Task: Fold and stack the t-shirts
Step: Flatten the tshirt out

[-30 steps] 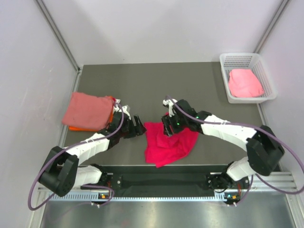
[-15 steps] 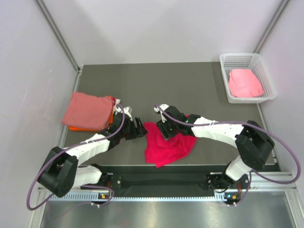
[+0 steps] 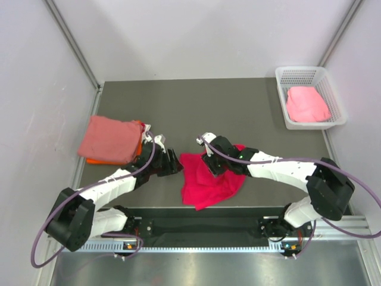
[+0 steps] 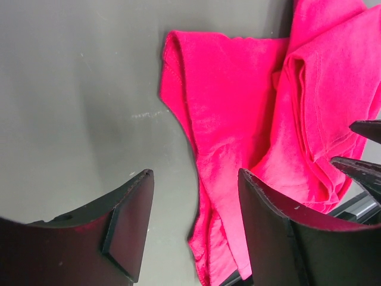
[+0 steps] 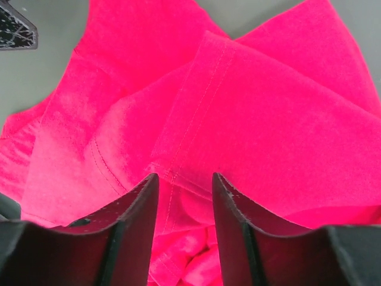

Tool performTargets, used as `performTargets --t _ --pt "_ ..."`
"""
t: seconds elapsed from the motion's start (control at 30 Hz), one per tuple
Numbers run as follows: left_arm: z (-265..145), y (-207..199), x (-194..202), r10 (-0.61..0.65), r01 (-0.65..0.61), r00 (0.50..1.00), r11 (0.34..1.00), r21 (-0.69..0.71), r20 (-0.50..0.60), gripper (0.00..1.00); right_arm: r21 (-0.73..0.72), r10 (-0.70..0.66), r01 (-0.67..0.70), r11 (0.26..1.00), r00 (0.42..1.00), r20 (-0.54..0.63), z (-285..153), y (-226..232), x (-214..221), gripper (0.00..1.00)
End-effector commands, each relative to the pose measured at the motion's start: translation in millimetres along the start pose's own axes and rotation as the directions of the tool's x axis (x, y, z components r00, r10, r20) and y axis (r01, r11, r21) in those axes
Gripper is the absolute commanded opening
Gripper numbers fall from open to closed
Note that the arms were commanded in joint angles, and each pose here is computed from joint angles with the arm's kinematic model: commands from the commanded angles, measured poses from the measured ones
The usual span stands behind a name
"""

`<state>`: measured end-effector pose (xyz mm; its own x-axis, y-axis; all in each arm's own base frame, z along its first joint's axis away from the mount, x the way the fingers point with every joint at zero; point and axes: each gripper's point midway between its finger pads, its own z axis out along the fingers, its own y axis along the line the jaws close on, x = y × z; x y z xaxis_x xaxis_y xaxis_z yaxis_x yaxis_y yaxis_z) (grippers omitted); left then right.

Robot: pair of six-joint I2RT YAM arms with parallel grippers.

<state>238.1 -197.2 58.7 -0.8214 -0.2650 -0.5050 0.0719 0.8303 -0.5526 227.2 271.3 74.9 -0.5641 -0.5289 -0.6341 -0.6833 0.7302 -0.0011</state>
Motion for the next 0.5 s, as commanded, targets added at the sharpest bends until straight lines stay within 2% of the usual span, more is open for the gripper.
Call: performTargets --t 0.0,0.2,0.33,0.4,0.47 --pt "-6.6 -8.5 -7.9 0.021 -0.022 1.000 1.000 0.020 0.021 0.63 -0.034 -0.036 0.037 0.999 0.998 0.046 3.7 11.9 -13.5 0.43" --pt "-10.1 -8.7 -8.5 0.026 -0.026 0.999 1.000 0.018 0.027 0.63 -0.063 -0.069 0.071 0.996 0.997 0.034 9.8 23.2 -13.6 0.47" --pt "-12.2 -8.5 -9.9 0.027 -0.028 0.999 1.000 0.014 0.034 0.63 -0.066 -0.077 0.078 0.995 0.997 0.020 17.5 26.6 -10.1 0.54" --pt "-12.0 -8.2 -9.7 0.029 -0.029 0.999 0.999 0.013 0.033 0.63 -0.060 -0.076 0.077 0.995 0.997 0.012 19.7 25.6 -8.6 0.50" --pt "-11.0 -6.6 -8.6 0.031 -0.031 0.999 0.999 0.007 0.028 0.63 -0.044 -0.072 0.073 0.996 0.997 0.006 22.1 23.3 -7.9 0.33"
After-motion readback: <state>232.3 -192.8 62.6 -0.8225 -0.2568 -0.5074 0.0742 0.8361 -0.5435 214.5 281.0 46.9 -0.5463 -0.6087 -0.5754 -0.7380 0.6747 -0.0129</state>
